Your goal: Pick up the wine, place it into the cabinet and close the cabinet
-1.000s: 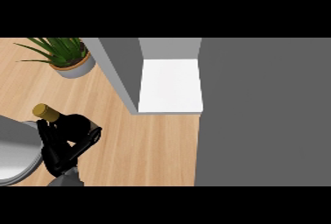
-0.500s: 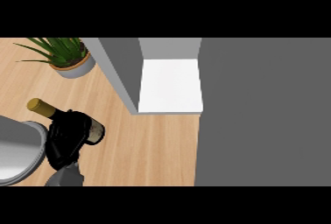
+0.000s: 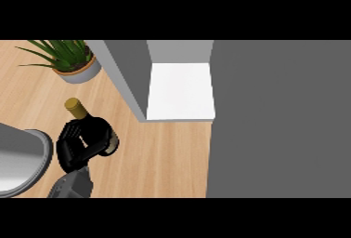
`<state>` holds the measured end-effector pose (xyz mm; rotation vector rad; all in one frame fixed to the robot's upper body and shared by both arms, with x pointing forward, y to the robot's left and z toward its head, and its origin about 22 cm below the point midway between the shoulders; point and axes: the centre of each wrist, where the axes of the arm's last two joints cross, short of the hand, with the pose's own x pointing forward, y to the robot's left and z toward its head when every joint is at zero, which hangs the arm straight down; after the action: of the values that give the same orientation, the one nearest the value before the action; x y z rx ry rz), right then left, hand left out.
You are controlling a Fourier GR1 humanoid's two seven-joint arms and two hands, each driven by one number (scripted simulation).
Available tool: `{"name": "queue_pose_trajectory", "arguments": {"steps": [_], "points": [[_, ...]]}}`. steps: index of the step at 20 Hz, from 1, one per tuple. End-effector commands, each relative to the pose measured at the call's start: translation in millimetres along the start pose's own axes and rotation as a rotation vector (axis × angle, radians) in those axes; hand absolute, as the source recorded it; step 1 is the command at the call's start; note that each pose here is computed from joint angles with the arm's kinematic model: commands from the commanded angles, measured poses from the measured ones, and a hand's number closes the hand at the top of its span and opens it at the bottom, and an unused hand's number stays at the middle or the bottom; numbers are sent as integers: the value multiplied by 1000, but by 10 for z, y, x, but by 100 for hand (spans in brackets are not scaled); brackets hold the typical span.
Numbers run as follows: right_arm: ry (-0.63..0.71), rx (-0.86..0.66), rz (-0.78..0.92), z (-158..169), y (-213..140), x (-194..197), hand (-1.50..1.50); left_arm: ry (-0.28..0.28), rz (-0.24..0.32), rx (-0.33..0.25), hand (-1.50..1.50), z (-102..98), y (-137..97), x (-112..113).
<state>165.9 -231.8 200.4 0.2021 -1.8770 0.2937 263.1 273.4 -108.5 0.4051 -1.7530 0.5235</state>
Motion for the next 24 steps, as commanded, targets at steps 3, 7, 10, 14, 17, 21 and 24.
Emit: {"name": "queue_pose_trajectory", "arguments": {"steps": [3, 7, 10, 14, 17, 21, 24], "points": [[-55, 22, -23, 143, 39, 155, -150, 55, 39, -329, 150, 318, 114, -76], [-49, 10, -30, 198, 74, 126, -150, 24, 56, -520, 150, 209, 467, 189], [-64, 15, -19, 319, 19, 258, -150, -69, 47, -507, 150, 311, 556, 331], [-62, 42, -32, 215, 37, 242, -150, -146, 69, -488, 150, 259, 442, 622], [-47, 42, -37, 210, 48, 171, -150, -103, 173, -570, 150, 243, 242, 946], [-37, 14, -33, 187, 114, 257, -150, -63, 202, -596, 150, 360, 66, 1167], [-58, 21, -36, 232, 69, 195, -150, -85, 199, -607, 150, 382, -72, 1427]]}}
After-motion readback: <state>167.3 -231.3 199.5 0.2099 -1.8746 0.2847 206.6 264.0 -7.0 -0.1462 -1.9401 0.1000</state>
